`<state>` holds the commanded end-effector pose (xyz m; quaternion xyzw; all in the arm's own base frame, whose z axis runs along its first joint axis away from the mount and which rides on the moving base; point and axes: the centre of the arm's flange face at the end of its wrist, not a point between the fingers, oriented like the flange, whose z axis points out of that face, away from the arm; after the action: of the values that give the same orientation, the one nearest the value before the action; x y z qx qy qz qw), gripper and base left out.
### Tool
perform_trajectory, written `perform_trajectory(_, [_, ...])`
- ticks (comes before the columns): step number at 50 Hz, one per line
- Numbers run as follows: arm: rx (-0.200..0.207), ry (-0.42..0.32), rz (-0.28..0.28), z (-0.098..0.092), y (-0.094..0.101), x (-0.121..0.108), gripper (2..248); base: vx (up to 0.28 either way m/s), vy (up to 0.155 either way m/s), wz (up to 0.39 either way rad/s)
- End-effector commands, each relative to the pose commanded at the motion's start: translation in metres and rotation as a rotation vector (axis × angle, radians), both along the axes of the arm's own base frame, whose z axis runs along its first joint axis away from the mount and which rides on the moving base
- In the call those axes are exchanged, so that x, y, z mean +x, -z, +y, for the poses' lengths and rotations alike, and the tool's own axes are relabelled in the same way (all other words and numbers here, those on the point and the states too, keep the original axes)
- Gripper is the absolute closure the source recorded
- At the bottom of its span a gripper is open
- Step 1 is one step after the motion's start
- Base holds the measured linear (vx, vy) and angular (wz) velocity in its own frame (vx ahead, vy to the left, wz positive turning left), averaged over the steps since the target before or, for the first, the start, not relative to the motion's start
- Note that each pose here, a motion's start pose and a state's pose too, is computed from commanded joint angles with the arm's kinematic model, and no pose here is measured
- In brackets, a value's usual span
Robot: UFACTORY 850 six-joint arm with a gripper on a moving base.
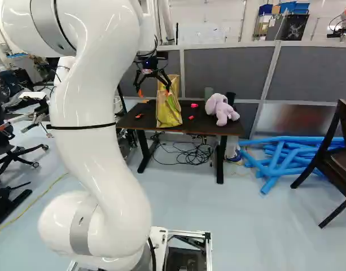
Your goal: Pick up the bag on the ground and place it on the table
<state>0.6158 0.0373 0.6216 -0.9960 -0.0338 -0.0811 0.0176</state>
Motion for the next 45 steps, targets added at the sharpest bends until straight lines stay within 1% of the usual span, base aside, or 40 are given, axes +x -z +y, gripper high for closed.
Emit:
perform_trajectory(22, [0.000,0.014,-0.113,-0.005,0.028,-0.019,3,0.000,0.000,0.000])
perform_trajectory(45, [0.000,0.029,-0.263,-0.012,0.065,-0.050,3,0.000,0.000,0.000])
